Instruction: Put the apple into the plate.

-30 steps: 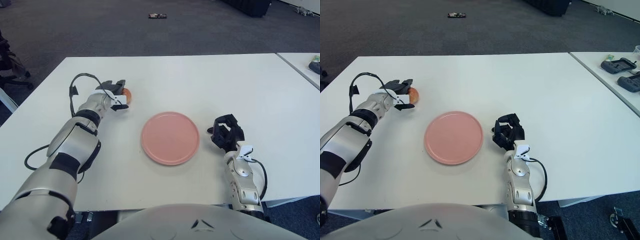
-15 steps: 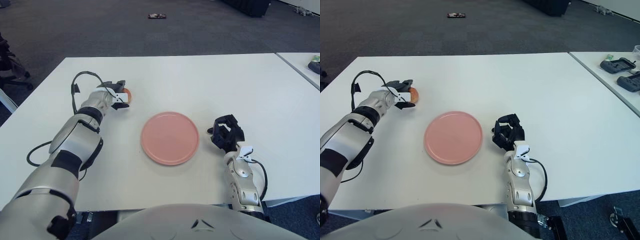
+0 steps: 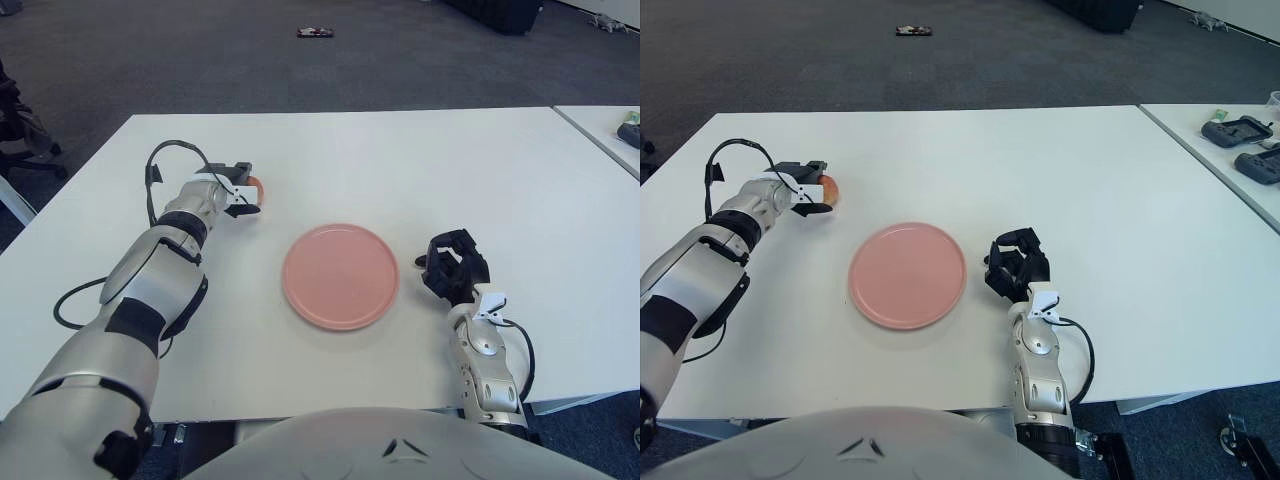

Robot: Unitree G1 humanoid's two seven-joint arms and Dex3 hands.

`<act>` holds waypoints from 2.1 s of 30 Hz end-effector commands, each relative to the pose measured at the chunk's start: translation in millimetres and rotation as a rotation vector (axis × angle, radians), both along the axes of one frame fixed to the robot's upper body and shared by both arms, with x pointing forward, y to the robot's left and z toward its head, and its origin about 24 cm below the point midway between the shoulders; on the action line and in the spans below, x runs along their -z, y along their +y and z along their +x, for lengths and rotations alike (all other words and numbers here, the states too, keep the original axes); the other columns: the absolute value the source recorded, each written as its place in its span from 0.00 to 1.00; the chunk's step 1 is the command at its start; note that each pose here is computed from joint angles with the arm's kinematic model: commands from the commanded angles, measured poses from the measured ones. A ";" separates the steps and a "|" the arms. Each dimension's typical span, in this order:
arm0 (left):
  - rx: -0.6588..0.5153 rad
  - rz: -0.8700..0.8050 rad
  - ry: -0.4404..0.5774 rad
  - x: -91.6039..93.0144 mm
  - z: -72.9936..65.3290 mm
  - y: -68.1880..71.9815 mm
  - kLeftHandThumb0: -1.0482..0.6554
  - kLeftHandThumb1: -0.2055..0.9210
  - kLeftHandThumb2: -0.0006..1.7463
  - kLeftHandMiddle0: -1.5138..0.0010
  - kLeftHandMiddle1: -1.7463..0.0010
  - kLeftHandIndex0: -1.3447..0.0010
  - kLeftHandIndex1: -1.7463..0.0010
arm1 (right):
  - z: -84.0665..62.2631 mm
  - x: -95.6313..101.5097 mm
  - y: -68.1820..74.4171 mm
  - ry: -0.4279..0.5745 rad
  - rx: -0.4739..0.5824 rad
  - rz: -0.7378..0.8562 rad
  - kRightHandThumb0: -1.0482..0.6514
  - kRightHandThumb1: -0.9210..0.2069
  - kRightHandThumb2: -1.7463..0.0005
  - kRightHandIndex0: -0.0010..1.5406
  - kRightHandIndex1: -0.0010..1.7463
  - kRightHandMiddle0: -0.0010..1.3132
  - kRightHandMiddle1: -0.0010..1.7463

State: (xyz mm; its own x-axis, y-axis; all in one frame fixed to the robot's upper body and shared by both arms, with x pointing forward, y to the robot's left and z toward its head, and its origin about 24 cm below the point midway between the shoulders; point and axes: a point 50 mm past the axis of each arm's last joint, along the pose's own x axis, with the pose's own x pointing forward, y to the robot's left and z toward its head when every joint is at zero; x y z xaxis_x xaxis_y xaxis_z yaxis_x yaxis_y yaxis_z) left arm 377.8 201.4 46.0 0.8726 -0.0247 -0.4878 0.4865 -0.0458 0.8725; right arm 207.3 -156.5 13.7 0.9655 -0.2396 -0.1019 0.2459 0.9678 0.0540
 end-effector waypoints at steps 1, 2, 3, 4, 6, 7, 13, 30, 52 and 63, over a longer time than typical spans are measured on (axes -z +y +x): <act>0.028 0.011 0.061 16.4 -9.0 -2.8 0.05 0.86 0.35 1.00 0.46 1.00 0.32 | 0.2 -3.0 -0.9 -0.012 0.013 -0.002 0.38 0.30 0.43 0.41 0.80 0.31 1.00; 0.031 0.011 0.052 18.1 -10.0 -3.2 0.05 0.83 0.37 1.00 0.41 1.00 0.29 | 0.1 -3.1 -0.9 -0.013 0.011 -0.003 0.38 0.31 0.43 0.41 0.80 0.31 1.00; 0.034 0.011 0.046 19.3 -10.7 -3.5 0.06 0.80 0.40 1.00 0.35 1.00 0.26 | 0.0 -3.1 -1.0 -0.014 0.010 -0.004 0.38 0.31 0.42 0.41 0.80 0.31 1.00; 0.036 0.011 0.038 20.8 -11.7 -3.5 0.06 0.79 0.41 1.00 0.33 1.00 0.25 | 0.0 -3.2 -1.1 -0.015 0.009 -0.004 0.38 0.32 0.42 0.41 0.80 0.32 1.00; 0.041 0.013 0.020 22.5 -12.9 -3.2 0.07 0.75 0.44 1.00 0.27 1.00 0.20 | 0.3 -3.3 -1.2 -0.017 0.007 -0.003 0.38 0.32 0.41 0.41 0.80 0.32 1.00; 0.044 0.014 0.011 23.0 -13.3 -3.2 0.08 0.72 0.47 1.00 0.22 1.00 0.15 | 0.5 -3.4 -1.4 -0.017 0.006 -0.003 0.38 0.32 0.41 0.41 0.80 0.32 1.00; 0.074 0.037 -0.042 25.2 -15.2 -3.6 0.14 0.57 0.59 0.97 0.06 1.00 0.02 | 0.7 -3.7 -2.3 -0.023 0.010 0.003 0.38 0.33 0.41 0.41 0.80 0.32 1.00; 0.079 0.049 -0.062 32.2 -20.5 -0.8 0.25 0.44 0.68 0.87 0.00 0.95 0.00 | 1.3 -4.2 -3.3 -0.028 0.012 0.005 0.37 0.34 0.40 0.42 0.80 0.33 1.00; 0.007 -0.009 -0.103 35.3 -22.8 1.6 0.62 0.28 0.86 0.44 0.11 0.62 0.00 | 1.5 -4.2 -4.6 -0.019 0.013 0.010 0.38 0.32 0.41 0.42 0.80 0.32 1.00; -0.055 -0.108 -0.145 37.2 -24.9 1.8 0.61 0.12 0.97 0.35 0.11 0.50 0.00 | 1.0 -4.8 -4.3 -0.021 0.013 0.001 0.38 0.29 0.44 0.42 0.78 0.30 1.00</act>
State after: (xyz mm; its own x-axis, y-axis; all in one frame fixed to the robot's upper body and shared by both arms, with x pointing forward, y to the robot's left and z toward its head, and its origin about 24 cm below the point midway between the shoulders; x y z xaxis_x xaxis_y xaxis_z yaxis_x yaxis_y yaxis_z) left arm 363.3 196.9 23.9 0.9511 -0.0508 -0.3048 0.3070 0.0446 0.9507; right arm 207.0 -161.0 15.0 0.9632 -0.2513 -0.0949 0.2571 0.9649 0.0544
